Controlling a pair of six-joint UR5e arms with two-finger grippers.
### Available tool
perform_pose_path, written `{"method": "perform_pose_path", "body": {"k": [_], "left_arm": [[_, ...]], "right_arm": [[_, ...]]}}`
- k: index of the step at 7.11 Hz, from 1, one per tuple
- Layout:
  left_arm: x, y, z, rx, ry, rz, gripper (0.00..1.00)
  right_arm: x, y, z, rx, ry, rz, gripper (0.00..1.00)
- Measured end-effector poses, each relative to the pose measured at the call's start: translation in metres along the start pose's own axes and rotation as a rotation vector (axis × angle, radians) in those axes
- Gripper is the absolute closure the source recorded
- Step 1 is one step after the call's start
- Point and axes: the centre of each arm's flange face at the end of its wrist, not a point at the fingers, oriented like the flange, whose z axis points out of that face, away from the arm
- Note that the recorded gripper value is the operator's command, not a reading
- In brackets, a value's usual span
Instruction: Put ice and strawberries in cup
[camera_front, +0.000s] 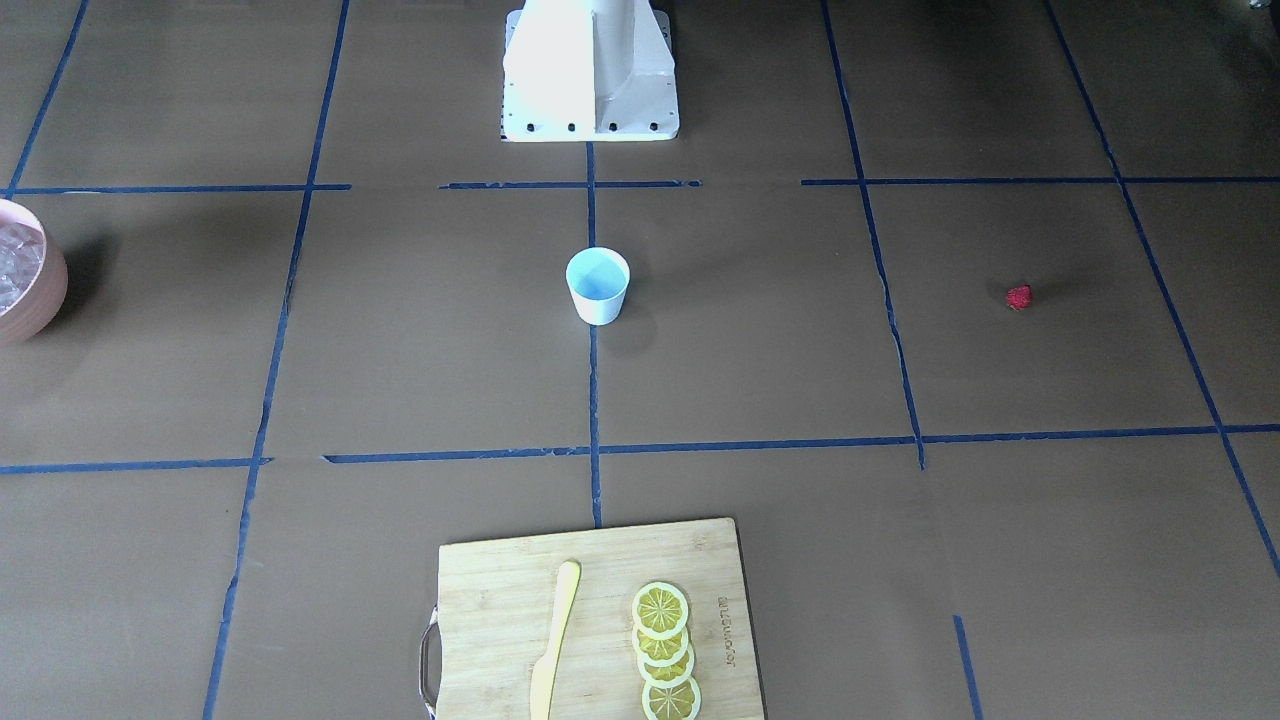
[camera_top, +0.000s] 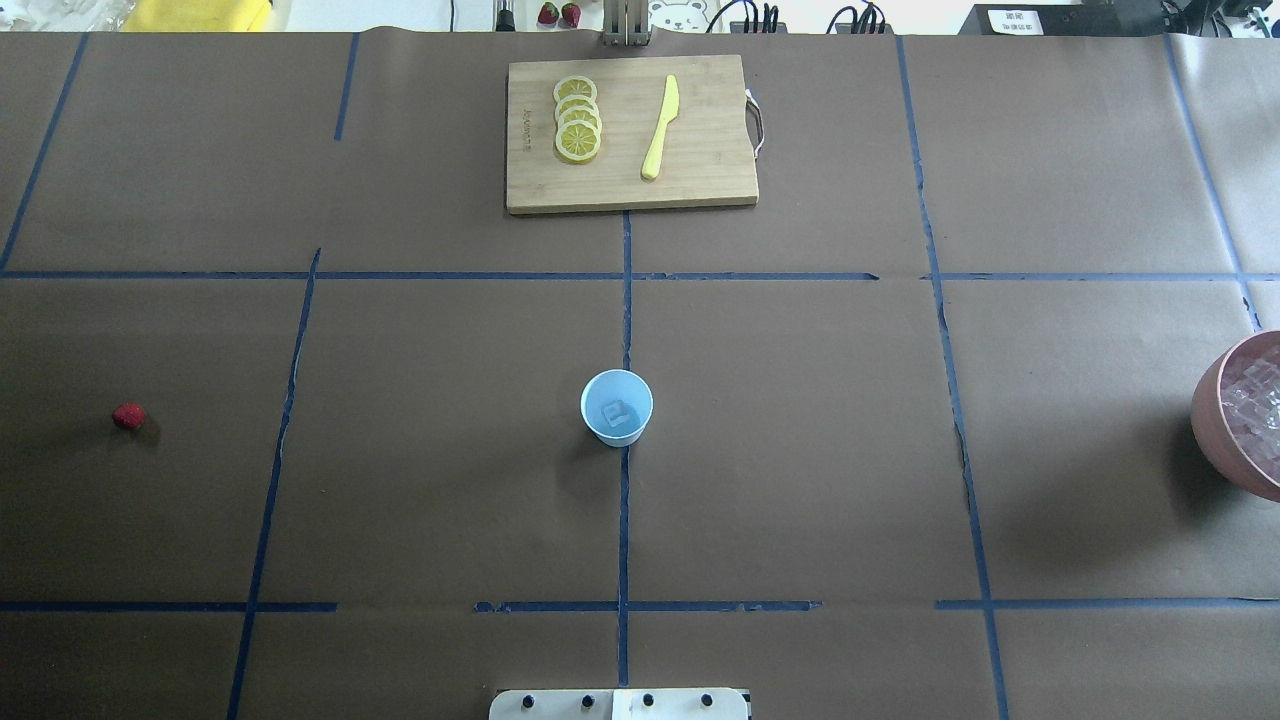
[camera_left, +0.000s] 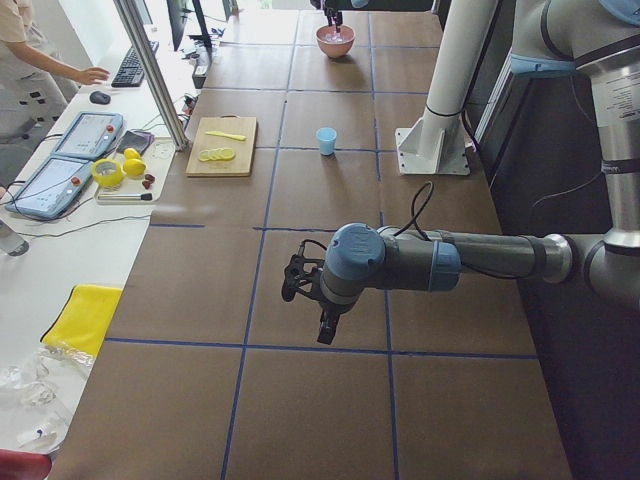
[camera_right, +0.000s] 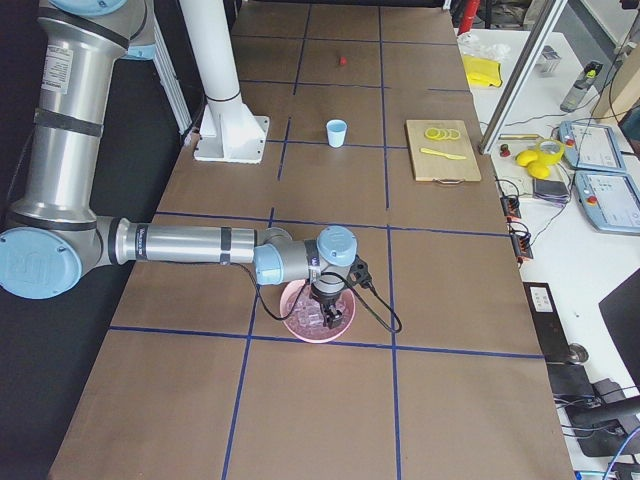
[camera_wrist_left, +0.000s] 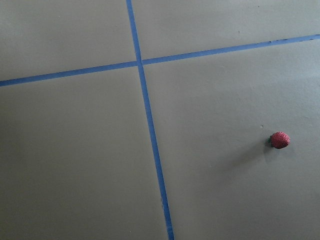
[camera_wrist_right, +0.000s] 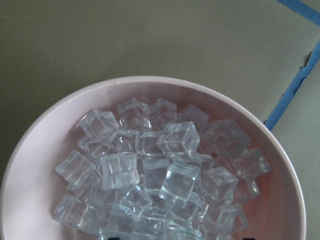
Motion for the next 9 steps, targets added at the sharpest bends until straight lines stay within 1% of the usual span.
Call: {"method": "perform_pose_path", "body": {"k": [2,3,4,5,8,9], "left_arm": [[0.000,0.000,0.000,0.001,0.005,-0.001,0.00],[0.000,0.000,0.000,0.001,0.005,-0.001,0.00],[0.000,0.000,0.000,0.001,0.006,-0.001,0.00],[0.000,0.000,0.000,0.001,0.006,-0.001,0.00],[0.001,0.000,0.000,0.001,0.007,-0.001,0.00],[0.001,0.000,0.000,0.002,0.007,0.000,0.00]], "right_arm": [[0.005,0.003,0.011,-0.023,-0.007,0.011,0.20],[0.008,0.004,0.016,-0.032,-0.010,0.019,0.42],[0.010,0.005,0.018,-0.036,-0.011,0.025,0.77],[0.011,0.006,0.019,-0.038,-0.011,0.026,0.99],[0.010,0.006,0.019,-0.036,-0.012,0.025,1.00],[0.005,0.004,0.013,-0.024,-0.012,0.019,1.00]]}}
